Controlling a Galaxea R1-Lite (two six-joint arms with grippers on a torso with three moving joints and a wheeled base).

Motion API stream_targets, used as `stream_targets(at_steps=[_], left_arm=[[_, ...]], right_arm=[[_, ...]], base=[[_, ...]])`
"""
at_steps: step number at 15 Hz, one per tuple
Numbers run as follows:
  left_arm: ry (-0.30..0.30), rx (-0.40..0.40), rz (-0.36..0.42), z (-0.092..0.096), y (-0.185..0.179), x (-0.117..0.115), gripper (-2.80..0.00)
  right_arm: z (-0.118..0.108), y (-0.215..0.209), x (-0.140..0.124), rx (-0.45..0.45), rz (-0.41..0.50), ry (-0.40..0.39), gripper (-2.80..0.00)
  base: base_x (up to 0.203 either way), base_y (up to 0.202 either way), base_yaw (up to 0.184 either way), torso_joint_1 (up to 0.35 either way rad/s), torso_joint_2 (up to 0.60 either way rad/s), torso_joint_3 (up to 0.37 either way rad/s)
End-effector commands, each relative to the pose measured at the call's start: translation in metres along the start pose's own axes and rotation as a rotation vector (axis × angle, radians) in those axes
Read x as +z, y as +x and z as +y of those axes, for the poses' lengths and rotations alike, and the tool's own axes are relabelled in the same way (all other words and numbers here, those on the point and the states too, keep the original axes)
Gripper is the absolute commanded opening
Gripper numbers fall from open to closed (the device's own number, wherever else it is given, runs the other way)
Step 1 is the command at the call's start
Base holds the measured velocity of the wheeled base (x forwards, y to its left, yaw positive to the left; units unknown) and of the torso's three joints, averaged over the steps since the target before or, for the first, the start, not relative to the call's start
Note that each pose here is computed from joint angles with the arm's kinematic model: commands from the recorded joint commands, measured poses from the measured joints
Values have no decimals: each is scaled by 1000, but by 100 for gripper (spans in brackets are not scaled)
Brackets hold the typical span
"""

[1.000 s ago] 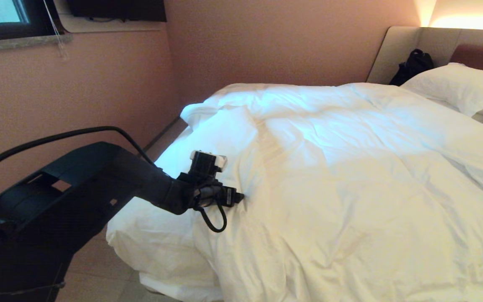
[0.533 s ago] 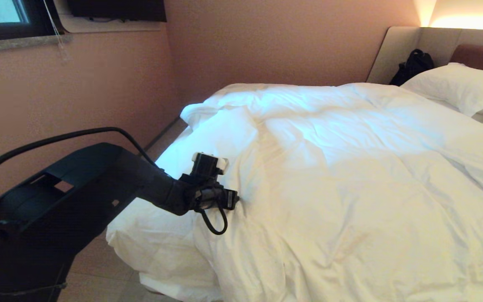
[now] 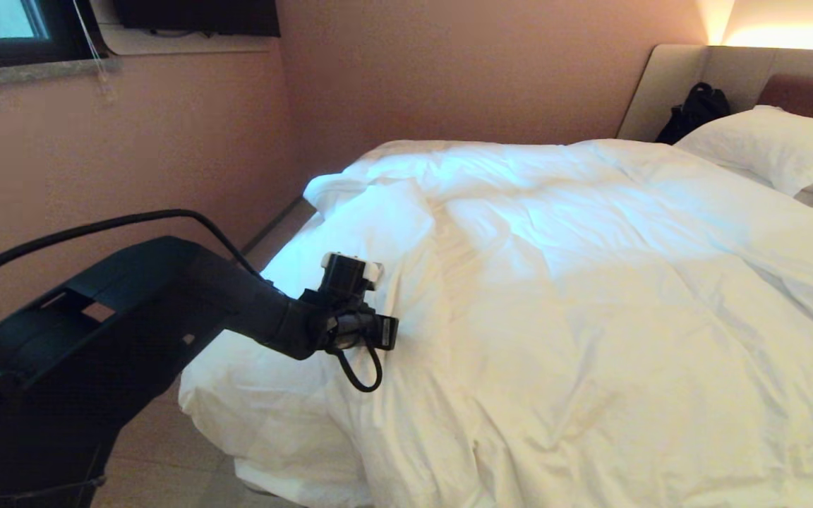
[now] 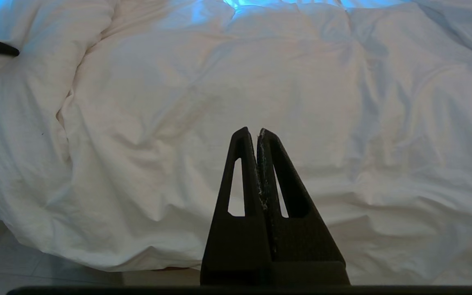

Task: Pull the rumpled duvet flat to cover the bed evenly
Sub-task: Flatten the corners of the folded blanket

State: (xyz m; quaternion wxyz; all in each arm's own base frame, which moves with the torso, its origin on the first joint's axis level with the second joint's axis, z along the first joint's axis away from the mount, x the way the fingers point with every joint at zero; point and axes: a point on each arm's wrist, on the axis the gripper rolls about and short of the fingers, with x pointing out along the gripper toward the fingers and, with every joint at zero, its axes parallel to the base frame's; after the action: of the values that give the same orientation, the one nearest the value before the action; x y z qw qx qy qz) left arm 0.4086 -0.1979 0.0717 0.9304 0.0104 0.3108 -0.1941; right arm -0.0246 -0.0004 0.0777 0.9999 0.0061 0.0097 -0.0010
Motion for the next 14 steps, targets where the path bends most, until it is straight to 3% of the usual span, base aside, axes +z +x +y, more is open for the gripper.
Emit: stream_targets(at_steps=[1, 5, 6, 10, 12, 14], left_arm=[[-3, -2, -34, -2, -20, 16, -280], [-14, 16, -15, 1, -41, 26, -280], [-18, 55, 5, 4, -49, 25, -280], [-99, 177, 37, 42, -84, 25, -280], [-139, 198, 76, 49, -102, 15, -280], [-159, 207, 144, 50, -118, -9, -280]], right_arm=[[0, 0, 0, 0, -1, 0, -280], [0, 0, 0, 0, 0, 0, -280], [0, 0, 0, 0, -1, 0, -280], [0, 0, 0, 0, -1, 0, -280], [0, 0, 0, 0, -1, 0, -280], [0, 0, 0, 0, -1, 0, -280]], base=[[0, 0, 0, 0, 0, 0], [0, 0, 0, 0, 0, 0], [0, 0, 0, 0, 0, 0], [0, 0, 0, 0, 0, 0], [0, 0, 0, 0, 0, 0], [0, 0, 0, 0, 0, 0]])
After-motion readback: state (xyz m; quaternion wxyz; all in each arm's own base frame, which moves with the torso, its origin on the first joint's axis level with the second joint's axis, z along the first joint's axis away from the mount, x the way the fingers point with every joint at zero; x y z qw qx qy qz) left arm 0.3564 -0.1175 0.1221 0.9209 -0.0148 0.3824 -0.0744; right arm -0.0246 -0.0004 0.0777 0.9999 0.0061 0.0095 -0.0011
